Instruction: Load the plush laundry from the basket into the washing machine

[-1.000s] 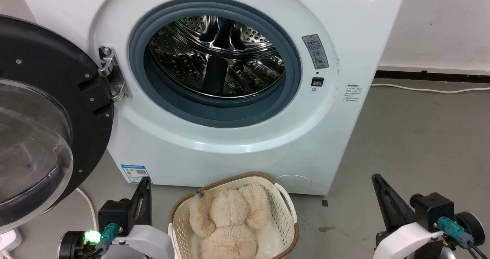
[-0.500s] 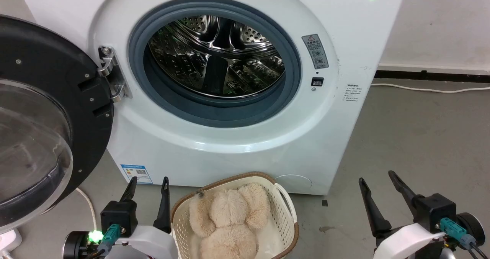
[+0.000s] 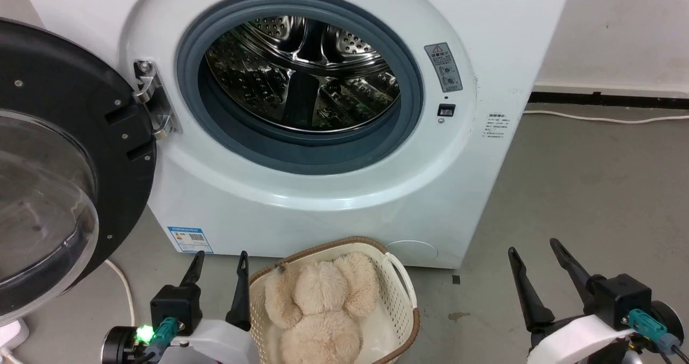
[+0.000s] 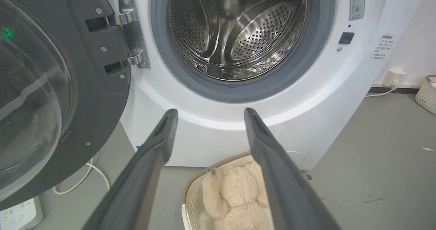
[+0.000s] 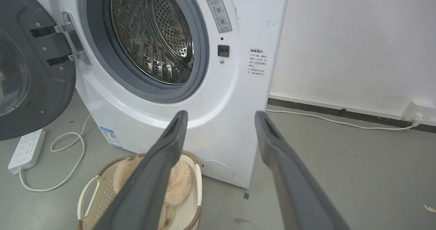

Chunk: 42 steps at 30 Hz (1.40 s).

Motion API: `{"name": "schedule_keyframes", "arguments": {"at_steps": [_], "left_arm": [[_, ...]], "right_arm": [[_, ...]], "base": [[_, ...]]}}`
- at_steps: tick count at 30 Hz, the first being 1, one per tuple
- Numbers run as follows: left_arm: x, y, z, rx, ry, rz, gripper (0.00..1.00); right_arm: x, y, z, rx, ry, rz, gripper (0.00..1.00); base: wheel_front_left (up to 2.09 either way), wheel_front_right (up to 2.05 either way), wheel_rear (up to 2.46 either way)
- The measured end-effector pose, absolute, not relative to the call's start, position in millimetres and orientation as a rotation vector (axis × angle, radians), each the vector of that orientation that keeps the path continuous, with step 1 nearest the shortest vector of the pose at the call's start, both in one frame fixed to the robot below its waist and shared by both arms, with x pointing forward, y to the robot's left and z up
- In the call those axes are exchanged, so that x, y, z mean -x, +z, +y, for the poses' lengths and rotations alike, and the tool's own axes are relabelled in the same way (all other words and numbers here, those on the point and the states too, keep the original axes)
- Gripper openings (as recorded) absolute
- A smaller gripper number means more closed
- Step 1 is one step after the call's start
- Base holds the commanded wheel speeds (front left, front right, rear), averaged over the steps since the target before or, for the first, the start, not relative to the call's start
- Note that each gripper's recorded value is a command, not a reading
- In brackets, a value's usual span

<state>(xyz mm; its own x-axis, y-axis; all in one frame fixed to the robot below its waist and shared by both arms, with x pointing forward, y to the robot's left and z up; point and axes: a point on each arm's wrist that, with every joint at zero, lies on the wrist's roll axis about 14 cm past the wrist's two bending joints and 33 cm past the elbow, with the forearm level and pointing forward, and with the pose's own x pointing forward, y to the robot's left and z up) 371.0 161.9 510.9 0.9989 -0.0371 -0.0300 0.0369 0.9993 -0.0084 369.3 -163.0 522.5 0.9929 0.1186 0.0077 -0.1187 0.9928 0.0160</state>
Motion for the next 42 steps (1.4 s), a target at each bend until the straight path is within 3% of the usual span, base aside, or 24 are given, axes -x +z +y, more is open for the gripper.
{"name": "schedule_keyframes", "arguments": {"at_steps": [22,42], "left_arm": [[-409,457,130,0.115,-0.102,0.211,1.00],[-437,350,101,0.174,-0.122,0.630,1.00]], "right_arm": [[-378,494,-178,-0.069,0.070,0.050,1.00],[-397,451,-203,-0.111,-0.015,0.136,1.00]], "base": [[0.00,0.00,0.00],[0.00,0.00,0.00]]}}
